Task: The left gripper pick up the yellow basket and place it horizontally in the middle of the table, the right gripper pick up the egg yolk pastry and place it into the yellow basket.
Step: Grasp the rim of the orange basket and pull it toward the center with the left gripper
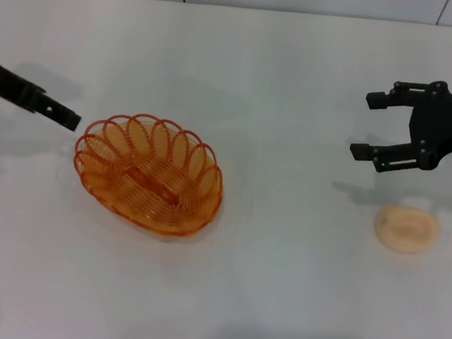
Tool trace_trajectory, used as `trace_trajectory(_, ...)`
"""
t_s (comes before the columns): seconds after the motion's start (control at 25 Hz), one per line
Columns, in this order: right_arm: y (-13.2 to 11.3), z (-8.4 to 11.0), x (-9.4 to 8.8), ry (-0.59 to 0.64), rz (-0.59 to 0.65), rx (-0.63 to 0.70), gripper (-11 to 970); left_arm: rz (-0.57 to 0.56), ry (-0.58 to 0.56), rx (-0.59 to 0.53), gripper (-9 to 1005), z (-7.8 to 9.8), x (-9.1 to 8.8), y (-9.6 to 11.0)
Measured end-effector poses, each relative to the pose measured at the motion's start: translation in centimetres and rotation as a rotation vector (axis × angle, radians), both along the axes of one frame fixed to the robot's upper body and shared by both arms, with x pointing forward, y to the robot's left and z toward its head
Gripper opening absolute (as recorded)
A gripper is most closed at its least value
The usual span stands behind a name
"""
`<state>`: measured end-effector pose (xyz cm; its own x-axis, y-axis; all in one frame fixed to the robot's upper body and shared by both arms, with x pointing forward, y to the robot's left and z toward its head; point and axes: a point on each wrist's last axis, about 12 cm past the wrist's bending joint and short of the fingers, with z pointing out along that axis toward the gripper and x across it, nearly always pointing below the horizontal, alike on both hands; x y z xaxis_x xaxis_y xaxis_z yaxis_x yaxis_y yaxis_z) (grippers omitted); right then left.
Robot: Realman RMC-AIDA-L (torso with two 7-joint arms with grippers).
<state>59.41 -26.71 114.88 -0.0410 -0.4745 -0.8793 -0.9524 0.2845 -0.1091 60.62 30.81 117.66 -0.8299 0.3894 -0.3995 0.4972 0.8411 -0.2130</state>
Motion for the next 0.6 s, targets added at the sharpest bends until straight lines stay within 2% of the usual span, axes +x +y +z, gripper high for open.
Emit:
trace_trajectory(0.28,0.2,-0.2,-0.1,-0.001,0.005,0.003,834,-0.033,-0.005,0.015,872,-1.7,1.2,-1.9)
trace_trajectory(0.6,0.3,-0.3,-0.2,-0.005,0.004,0.004,834,-0.055,0.018,0.014,871,-3.9,1.4,-3.8)
